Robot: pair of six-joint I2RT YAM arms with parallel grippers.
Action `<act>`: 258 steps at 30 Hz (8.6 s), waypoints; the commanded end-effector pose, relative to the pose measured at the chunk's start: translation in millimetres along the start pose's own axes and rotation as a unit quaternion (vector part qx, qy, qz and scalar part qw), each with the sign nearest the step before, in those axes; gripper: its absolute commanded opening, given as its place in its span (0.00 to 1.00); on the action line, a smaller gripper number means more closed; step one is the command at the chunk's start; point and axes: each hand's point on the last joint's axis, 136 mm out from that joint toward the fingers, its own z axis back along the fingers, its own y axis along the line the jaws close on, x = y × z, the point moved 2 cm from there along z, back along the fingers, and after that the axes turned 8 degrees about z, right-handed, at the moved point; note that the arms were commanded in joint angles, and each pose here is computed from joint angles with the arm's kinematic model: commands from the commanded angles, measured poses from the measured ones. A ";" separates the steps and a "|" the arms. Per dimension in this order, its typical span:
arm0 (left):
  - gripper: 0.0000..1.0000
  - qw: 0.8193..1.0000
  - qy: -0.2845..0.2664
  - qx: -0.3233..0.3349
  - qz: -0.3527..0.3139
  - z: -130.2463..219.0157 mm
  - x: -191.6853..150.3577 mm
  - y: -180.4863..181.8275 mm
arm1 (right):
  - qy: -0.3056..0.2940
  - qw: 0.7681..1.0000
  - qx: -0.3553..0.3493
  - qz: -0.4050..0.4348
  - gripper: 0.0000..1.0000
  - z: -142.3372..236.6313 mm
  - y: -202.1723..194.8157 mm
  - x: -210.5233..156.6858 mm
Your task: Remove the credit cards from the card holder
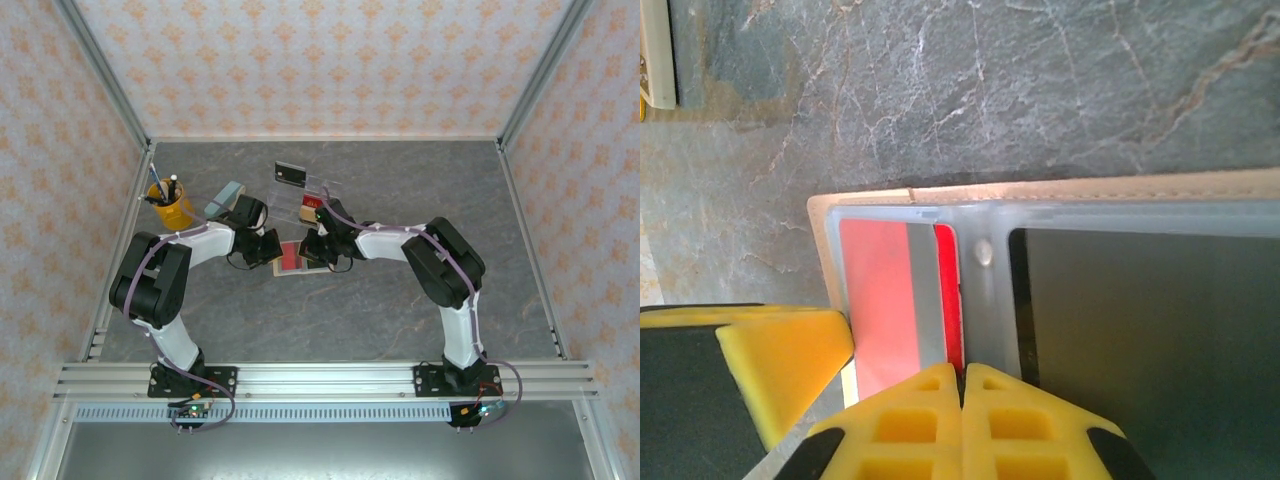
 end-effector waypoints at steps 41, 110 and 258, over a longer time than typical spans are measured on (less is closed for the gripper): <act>0.08 0.999 0.036 -0.016 -0.023 -0.8 -10.7 -21.4 | -0.009 1.000 -0.006 -0.029 0.09 11.8 -19.3 -1.0; 1.00 0.982 -0.156 0.104 0.011 147.6 29.9 36.7 | -0.008 0.742 -0.166 0.650 0.00 131.2 59.3 116.8; 0.18 0.996 0.075 -0.037 -0.025 -18.0 -23.6 -54.6 | -0.034 0.966 -0.255 0.022 0.17 25.9 -51.3 -10.3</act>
